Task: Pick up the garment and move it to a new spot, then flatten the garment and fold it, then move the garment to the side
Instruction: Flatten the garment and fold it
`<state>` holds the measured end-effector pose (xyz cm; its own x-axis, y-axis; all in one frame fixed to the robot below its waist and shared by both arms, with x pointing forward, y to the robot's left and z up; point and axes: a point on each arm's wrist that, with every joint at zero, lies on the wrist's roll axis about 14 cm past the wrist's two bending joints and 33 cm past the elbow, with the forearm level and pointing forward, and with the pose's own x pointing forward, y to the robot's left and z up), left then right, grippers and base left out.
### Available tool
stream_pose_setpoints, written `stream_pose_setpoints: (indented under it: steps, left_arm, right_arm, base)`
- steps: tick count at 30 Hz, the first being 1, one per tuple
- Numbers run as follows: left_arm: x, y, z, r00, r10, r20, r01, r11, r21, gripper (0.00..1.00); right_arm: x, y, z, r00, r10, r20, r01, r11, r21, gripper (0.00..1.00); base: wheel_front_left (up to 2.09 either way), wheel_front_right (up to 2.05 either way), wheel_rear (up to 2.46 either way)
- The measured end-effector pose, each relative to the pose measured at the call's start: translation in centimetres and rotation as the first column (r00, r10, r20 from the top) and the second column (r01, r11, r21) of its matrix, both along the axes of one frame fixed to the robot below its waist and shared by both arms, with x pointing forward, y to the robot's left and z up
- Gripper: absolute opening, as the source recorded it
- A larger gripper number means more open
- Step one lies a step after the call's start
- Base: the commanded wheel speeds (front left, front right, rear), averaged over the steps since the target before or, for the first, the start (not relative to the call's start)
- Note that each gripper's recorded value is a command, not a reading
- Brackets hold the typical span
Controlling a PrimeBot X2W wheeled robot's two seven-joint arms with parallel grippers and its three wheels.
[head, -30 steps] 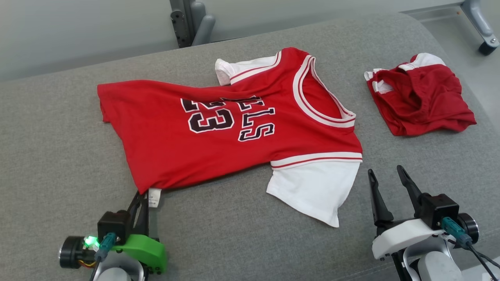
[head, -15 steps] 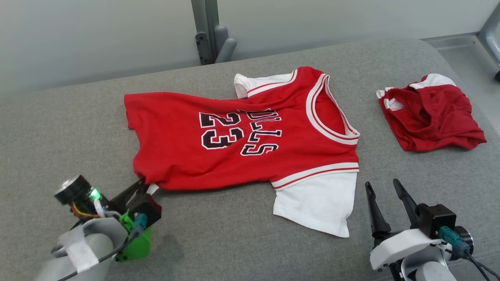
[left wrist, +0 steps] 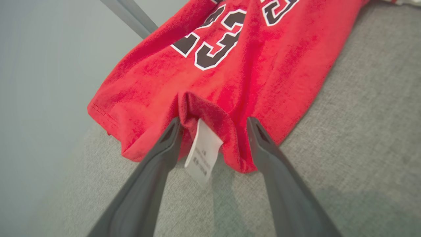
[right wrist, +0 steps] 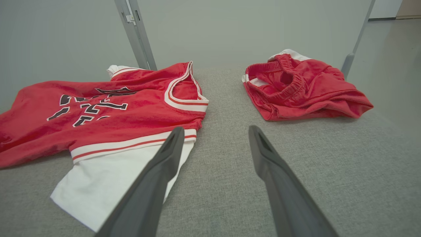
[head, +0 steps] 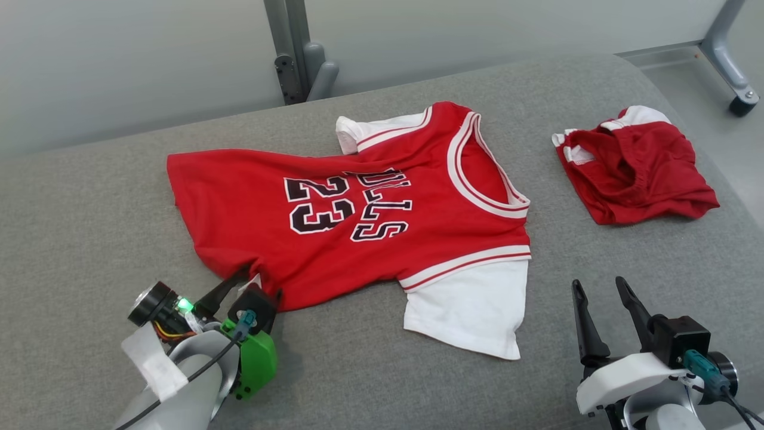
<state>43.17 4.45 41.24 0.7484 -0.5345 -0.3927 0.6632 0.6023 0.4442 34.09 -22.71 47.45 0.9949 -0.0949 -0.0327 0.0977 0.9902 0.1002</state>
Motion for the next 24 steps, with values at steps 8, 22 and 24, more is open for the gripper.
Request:
stream_pose_setpoints:
  steps: [8, 22, 24]
  left_arm:
    - [-1.0, 4.2, 1.6, 0.969, 0.246, -0.002, -0.242, 0.951, -0.190, 1.00]
    - [-7.4, 13.8, 3.6, 0.747, 0.661, -0.069, -0.603, 0.630, -0.490, 1.00]
    - [-8.0, 13.8, 3.9, 0.731, 0.677, -0.086, -0.612, 0.595, -0.521, 1.00]
  right_arm:
    - [0.8, 1.8, 0.8, 0.998, 0.059, 0.029, -0.059, 0.998, -0.004, 1.00]
    - [1.0, 4.1, 2.7, 0.988, 0.128, 0.092, -0.128, 0.992, -0.003, 1.00]
    - [0.8, 4.0, 2.7, 0.988, 0.125, 0.092, -0.125, 0.992, -0.003, 1.00]
  base:
    - [0.00, 0.00, 0.00]
    - [0.00, 0.00, 0.00]
    - [0.00, 0.00, 0.00]
